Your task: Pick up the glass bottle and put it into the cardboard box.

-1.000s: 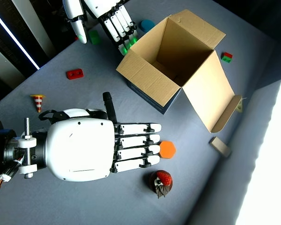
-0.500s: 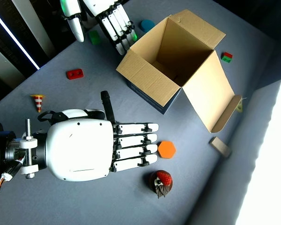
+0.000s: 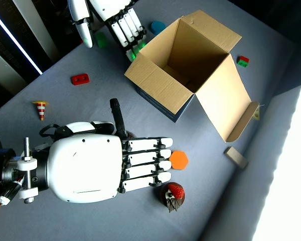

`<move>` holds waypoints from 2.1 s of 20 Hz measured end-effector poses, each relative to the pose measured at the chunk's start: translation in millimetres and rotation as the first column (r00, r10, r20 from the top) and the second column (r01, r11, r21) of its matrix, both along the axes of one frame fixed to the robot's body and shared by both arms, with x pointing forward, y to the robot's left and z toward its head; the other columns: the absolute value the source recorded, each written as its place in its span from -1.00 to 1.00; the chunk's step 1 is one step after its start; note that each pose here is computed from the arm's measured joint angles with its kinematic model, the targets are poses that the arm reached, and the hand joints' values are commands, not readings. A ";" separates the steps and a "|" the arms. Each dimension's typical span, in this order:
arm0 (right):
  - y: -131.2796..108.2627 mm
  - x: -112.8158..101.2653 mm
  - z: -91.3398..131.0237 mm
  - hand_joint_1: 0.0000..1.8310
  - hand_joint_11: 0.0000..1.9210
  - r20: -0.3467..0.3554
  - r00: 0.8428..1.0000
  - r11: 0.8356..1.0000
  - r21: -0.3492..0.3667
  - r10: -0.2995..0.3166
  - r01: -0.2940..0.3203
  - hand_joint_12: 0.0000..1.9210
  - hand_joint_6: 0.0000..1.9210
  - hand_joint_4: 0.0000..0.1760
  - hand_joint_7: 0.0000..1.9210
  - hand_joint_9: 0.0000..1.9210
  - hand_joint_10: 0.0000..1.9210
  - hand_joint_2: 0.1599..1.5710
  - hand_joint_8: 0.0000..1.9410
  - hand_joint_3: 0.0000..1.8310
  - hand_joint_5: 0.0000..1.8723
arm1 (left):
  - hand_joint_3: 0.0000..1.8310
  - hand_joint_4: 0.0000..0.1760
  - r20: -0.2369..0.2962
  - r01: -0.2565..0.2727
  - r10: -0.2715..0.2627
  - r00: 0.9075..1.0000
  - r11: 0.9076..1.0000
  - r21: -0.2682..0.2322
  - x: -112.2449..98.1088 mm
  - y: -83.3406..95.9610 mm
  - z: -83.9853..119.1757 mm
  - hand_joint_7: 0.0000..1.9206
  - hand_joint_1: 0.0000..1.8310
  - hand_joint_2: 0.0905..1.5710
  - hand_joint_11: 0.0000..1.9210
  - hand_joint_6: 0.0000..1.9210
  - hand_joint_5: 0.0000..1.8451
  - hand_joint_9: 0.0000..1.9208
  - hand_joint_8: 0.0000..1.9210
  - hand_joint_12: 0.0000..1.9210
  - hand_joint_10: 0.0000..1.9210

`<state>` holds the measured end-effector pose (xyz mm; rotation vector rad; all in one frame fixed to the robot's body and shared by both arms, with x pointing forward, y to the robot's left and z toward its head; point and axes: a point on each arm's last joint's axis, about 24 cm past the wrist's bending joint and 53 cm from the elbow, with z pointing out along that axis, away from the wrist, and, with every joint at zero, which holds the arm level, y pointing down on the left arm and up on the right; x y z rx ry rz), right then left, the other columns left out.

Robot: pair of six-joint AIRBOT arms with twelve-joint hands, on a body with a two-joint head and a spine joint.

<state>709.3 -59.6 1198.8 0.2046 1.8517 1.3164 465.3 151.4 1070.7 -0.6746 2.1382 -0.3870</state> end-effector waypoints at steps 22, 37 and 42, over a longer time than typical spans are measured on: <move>-3.1 -14.0 42.7 0.49 -0.33 0.108 0.994 1.000 -0.007 0.030 -0.030 0.60 0.21 -1.00 0.06 -0.15 0.38 0.39 0.03 -1.00 -0.11 | -1.00 -1.00 0.018 0.005 -0.005 1.000 1.000 -0.013 16.6 14.3 -14.0 -0.98 -0.97 0.61 -1.00 -1.00 -1.00 -1.00 -1.00 -1.00 -1.00; 14.7 -53.4 173.1 0.49 -0.33 0.324 0.945 0.992 0.094 0.053 -0.087 0.62 0.26 -1.00 0.04 -0.16 0.39 0.40 0.04 -1.00 -0.14 | -1.00 -1.00 0.015 -0.006 0.006 1.000 1.000 0.000 16.2 33.0 -14.2 -0.98 -0.97 0.61 -1.00 -1.00 -1.00 -1.00 -1.00 -1.00 -1.00; 25.2 -57.0 179.1 0.49 -0.34 0.326 0.942 0.986 0.117 0.075 -0.120 0.62 0.27 -1.00 0.03 -0.16 0.40 0.41 0.06 -1.00 -0.16 | -1.00 -1.00 0.014 -0.002 0.002 1.000 1.000 -0.004 16.4 31.9 -14.6 -0.98 -0.97 0.61 -1.00 -1.00 -1.00 -1.00 -1.00 -1.00 -1.00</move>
